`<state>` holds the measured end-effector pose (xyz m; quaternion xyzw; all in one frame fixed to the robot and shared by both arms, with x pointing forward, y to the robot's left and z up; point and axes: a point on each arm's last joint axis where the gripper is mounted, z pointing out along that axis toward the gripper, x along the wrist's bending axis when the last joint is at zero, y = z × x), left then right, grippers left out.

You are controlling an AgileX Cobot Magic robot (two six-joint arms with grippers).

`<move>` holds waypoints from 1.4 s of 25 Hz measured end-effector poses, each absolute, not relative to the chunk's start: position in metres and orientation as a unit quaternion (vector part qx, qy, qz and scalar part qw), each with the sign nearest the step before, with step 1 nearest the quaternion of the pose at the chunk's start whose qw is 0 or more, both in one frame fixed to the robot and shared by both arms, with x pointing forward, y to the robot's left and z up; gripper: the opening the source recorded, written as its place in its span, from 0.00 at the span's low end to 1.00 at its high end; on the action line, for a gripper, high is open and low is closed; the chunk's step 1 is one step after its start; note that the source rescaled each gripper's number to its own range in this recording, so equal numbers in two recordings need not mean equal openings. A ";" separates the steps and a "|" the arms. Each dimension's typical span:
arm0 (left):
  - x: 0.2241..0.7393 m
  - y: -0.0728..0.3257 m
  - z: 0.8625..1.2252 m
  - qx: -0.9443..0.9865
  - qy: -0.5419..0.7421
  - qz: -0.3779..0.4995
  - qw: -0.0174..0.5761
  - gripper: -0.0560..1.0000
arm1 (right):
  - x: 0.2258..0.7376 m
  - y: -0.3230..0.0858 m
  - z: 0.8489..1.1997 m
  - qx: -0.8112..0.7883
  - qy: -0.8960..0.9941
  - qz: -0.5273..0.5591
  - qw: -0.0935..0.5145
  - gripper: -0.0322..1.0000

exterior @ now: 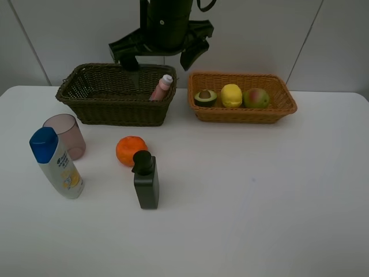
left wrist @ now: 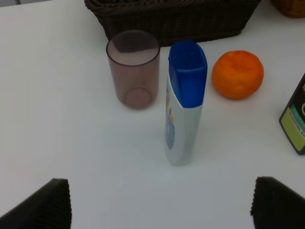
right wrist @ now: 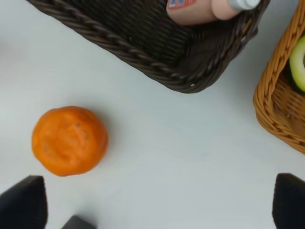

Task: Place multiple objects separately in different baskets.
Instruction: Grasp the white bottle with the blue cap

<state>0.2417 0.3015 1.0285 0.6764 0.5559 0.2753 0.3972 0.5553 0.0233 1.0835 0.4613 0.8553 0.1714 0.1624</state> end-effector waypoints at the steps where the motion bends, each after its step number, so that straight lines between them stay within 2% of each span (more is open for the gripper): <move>1: 0.242 0.301 1.029 0.676 0.556 0.275 0.397 1.00 | 0.552 0.021 1.089 0.461 0.855 0.175 0.162 1.00; 6: 0.242 0.301 1.029 0.676 0.556 0.275 0.397 1.00 | 0.533 0.000 1.107 0.462 0.854 0.177 0.161 1.00; 19: 0.242 0.301 1.029 0.676 0.556 0.275 0.397 1.00 | 0.458 -0.084 1.120 0.451 0.866 0.145 0.158 1.00; 29: 0.242 0.301 1.029 0.676 0.556 0.275 0.397 1.00 | 0.383 -0.166 1.111 0.449 0.849 0.219 0.171 1.00; 35: 0.242 0.301 1.029 0.676 0.556 0.275 0.397 1.00 | 0.344 -0.220 1.103 0.464 0.813 0.278 0.215 1.00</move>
